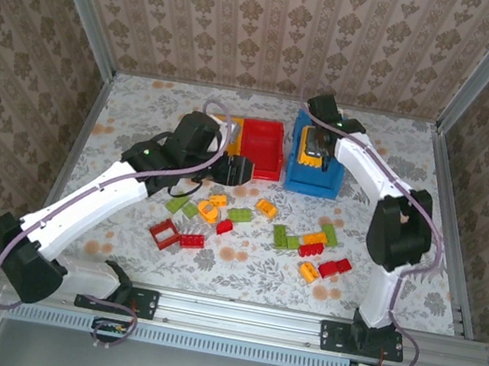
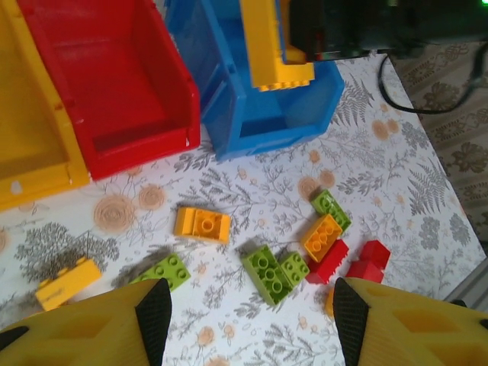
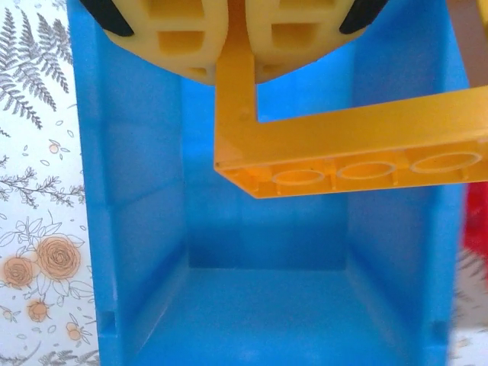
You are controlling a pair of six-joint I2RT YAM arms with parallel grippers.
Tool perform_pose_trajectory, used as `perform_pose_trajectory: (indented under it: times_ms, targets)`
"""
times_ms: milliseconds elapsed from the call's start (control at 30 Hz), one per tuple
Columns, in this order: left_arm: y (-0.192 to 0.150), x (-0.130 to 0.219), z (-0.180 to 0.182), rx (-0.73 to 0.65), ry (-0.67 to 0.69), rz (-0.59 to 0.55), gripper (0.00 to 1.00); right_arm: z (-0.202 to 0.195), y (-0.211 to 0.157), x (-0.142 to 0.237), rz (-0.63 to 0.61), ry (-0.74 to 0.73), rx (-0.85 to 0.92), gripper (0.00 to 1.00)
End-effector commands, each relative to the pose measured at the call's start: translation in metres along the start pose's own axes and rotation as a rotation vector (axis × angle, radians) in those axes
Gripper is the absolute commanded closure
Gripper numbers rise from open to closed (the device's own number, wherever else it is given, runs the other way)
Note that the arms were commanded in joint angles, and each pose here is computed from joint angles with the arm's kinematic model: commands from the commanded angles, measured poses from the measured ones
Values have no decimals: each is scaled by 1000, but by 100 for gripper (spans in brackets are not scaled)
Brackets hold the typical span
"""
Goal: Sort the legos into containers by color
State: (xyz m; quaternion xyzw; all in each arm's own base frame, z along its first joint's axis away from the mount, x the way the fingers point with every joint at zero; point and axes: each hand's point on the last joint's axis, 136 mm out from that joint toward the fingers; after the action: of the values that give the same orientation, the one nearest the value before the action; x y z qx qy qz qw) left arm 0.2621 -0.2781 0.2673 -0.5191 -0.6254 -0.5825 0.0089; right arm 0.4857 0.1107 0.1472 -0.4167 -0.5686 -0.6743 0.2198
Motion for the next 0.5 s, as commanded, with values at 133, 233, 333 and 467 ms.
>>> perform_pose_trajectory:
  times_ms: [133, 233, 333, 467]
  targets:
    - [48, -19, -15, -132, 25, -79, 39, -16, -2, -45, 99, -151, -58, 100]
    - [55, -26, -18, -167, 30, -76, 39, -12, -5, -62, 135, -134, -78, 100]
    - [52, -33, -17, -182, 42, -48, 39, -3, -8, -75, 170, -87, -88, 100]
    - [41, -35, -11, -167, 61, -15, 38, 8, -7, -80, 199, -31, -78, 88]
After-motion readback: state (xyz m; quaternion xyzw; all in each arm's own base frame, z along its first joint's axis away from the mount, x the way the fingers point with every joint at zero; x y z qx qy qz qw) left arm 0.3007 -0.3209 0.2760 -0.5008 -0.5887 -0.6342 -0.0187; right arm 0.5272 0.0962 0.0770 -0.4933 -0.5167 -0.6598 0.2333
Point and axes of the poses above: each hand's point on the last joint's axis, 136 mm out from that joint toward the fingers, its own x axis back along the fingers, its own z axis along the line the jaws close on, y = z × x, and after that the axes turned 11 degrees about -x, right-handed
